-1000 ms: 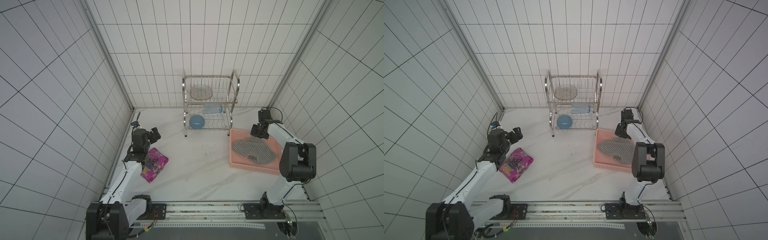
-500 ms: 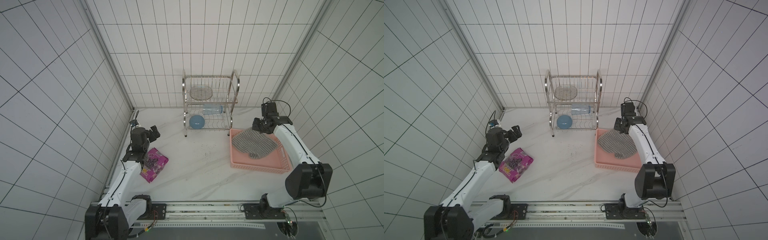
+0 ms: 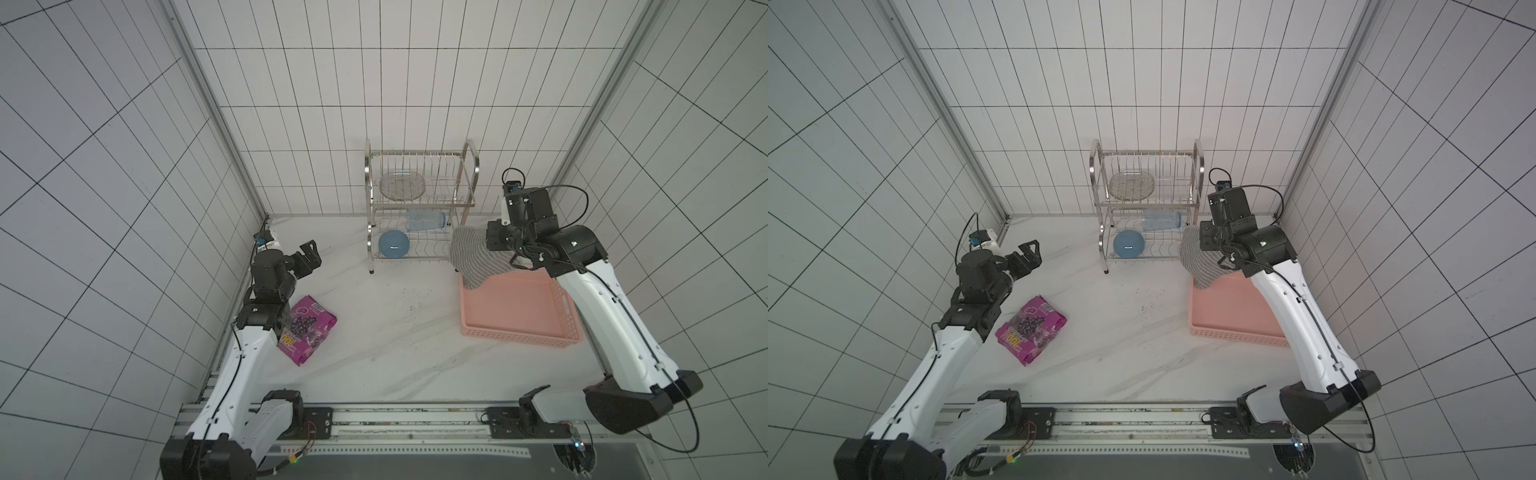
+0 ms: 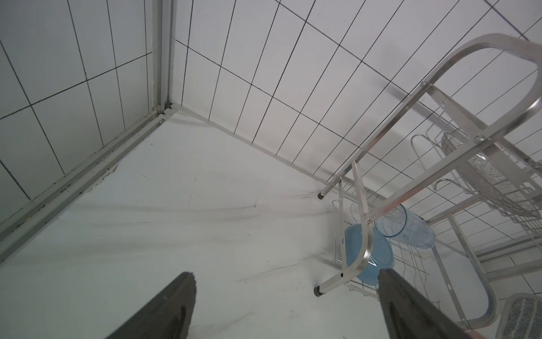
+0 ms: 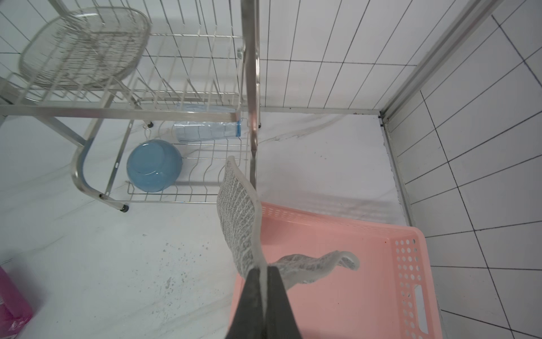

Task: Fold the square dishcloth
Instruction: Pick up the cleaning item from the bin, then place the cleaning item at the center of the board.

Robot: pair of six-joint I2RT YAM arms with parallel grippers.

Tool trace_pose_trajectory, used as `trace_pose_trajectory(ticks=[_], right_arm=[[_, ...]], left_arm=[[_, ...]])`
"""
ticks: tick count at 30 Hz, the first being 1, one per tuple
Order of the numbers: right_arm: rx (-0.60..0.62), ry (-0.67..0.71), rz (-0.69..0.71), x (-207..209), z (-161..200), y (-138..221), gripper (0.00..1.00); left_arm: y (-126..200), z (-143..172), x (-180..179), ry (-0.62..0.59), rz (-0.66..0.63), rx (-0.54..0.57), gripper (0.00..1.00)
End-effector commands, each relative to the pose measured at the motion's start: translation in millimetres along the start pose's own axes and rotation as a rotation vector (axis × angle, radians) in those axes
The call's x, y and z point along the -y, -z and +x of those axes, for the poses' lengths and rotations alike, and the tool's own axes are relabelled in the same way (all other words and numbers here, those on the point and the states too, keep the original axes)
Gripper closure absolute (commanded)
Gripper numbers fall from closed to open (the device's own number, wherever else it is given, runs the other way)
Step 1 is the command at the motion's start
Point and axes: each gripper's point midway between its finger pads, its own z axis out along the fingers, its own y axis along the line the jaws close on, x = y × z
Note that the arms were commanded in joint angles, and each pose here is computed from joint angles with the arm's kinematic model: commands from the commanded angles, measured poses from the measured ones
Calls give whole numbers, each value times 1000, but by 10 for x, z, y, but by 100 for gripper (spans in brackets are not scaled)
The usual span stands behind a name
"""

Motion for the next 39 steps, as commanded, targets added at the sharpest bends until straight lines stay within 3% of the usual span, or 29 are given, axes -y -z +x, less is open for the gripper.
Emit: trace_pose_trajectory(ticks=[1,9,15,21,27,34,39], right_arm=[[7,29,-54,-101,-11,288,100],[9,78,-302,-775,55,662,100],[-17,127,-375,-1266,291,835,100],[-68,74,-461,-1636,532,900,100],[-161,19,-412,-1780,815,454,100],[-314,-54,-365,-1719,1112,-613,100],[-370,-25,-212,-1470,1192,-1313,100]], left_arm=[[141,-105,162,36,60,2,2],[415,-264,146,149,54,90,1],[541,-272,23,189,4,127,1],[679,-328,-30,201,-28,157,1],[701,-357,-96,202,-74,165,1],[493,-163,-157,188,-94,90,2],[331,87,-202,217,-94,7,2]])
